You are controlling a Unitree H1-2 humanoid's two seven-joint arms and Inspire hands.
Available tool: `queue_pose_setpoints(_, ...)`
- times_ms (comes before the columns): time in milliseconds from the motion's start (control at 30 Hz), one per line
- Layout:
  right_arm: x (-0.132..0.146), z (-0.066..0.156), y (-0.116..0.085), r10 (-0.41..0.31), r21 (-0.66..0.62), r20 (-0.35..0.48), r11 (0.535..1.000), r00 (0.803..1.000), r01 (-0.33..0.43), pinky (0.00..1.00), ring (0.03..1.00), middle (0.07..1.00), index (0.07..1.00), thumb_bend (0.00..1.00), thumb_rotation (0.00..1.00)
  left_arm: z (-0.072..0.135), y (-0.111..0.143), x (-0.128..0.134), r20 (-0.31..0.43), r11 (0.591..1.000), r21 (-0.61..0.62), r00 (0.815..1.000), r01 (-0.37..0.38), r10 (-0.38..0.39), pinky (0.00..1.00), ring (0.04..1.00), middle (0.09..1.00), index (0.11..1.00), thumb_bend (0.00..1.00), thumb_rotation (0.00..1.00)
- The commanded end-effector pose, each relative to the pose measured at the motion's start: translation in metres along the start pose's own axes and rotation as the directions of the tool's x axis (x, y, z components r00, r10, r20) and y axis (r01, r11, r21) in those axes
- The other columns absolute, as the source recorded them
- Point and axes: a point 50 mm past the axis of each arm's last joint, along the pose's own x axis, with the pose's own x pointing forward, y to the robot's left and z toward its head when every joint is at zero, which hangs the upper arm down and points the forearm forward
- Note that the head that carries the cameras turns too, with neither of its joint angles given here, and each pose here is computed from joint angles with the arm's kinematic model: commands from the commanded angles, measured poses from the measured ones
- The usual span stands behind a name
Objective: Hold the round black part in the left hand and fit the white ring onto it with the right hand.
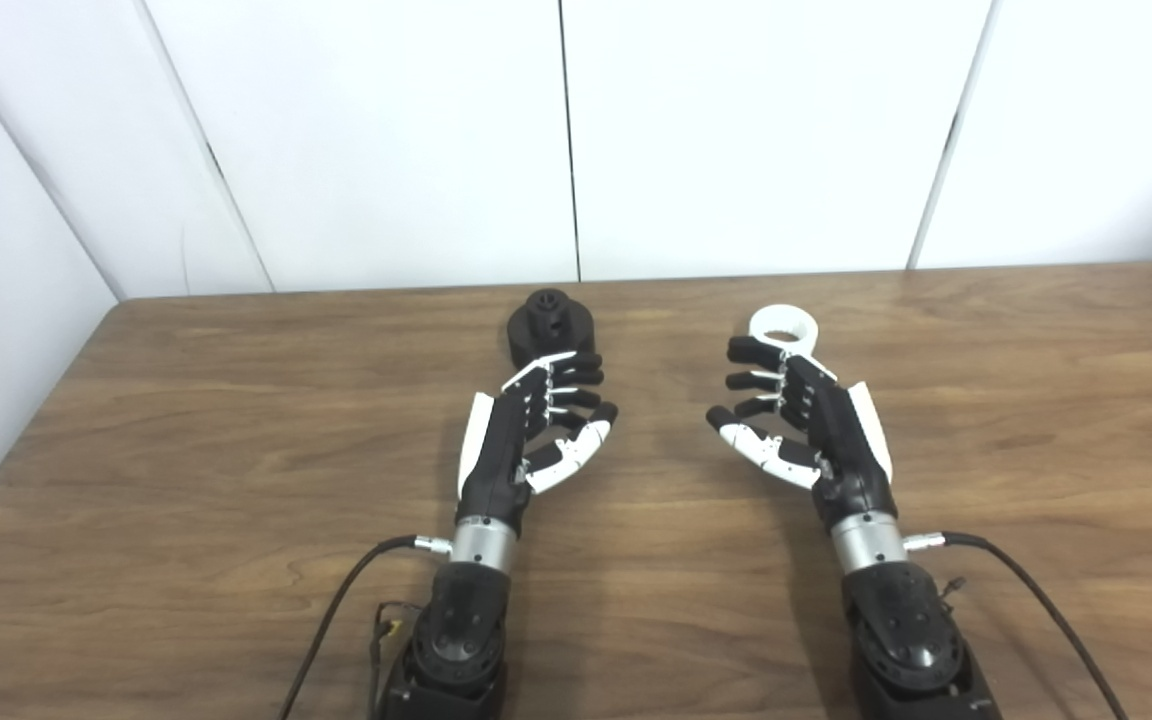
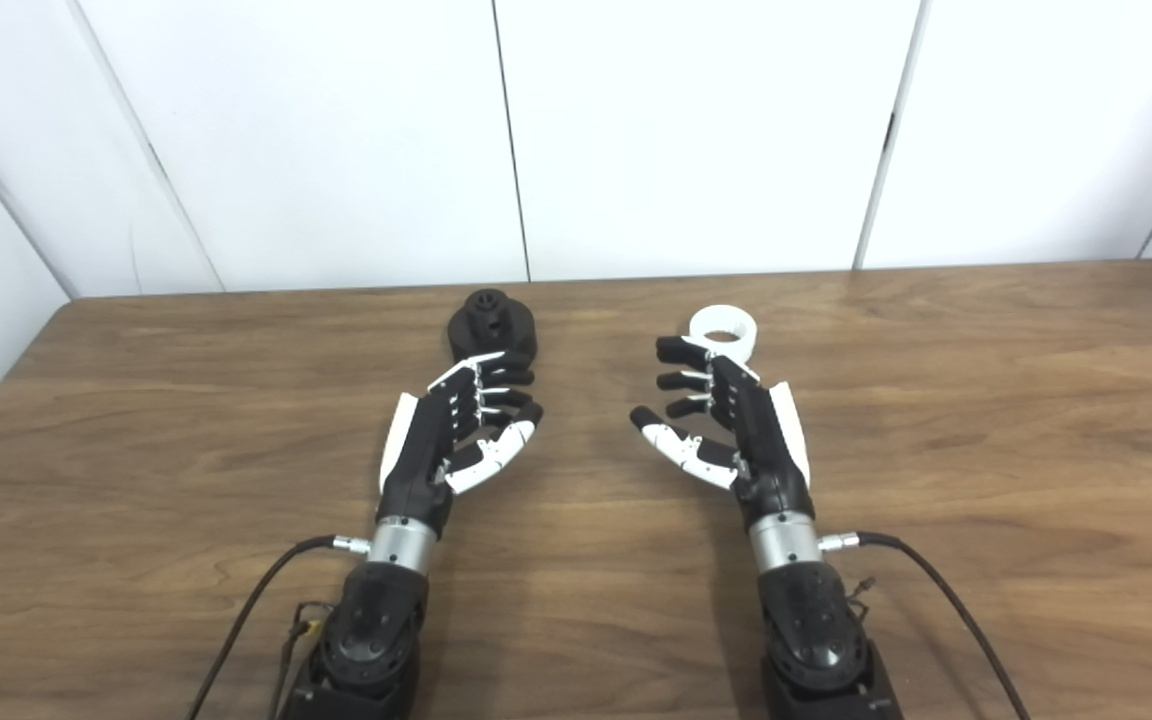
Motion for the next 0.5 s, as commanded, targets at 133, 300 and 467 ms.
queue_pose_setpoints(133,-0.0003,0.0040,0.0011,-0.001,-0.006,0.041,1.000,0.999,0.002,0.56,0.677,0.743,0.714,0.54,0.07,0.0221,0.0009,0.0118,0.104,1.000,-0.003,0.995,-0.009,0.009,0.55,0.640,0.705,0.677,0.43,0.11)
queue_pose_setpoints(300,-0.0001,0.0038,0.0013,-0.004,-0.004,0.040,1.000,0.999,0.005,0.56,0.679,0.743,0.713,0.54,0.07,0.0213,0.0007,0.0116,0.105,1.000,0.021,0.994,-0.010,0.008,0.55,0.640,0.712,0.680,0.43,0.14)
queue_pose_setpoints(467,-0.0012,0.0029,0.0018,-0.009,-0.001,0.031,1.000,0.999,0.009,0.56,0.679,0.740,0.714,0.54,0.04,0.0208,0.0007,0.0116,0.108,1.000,0.010,0.994,-0.006,0.005,0.55,0.642,0.712,0.682,0.43,0.12)
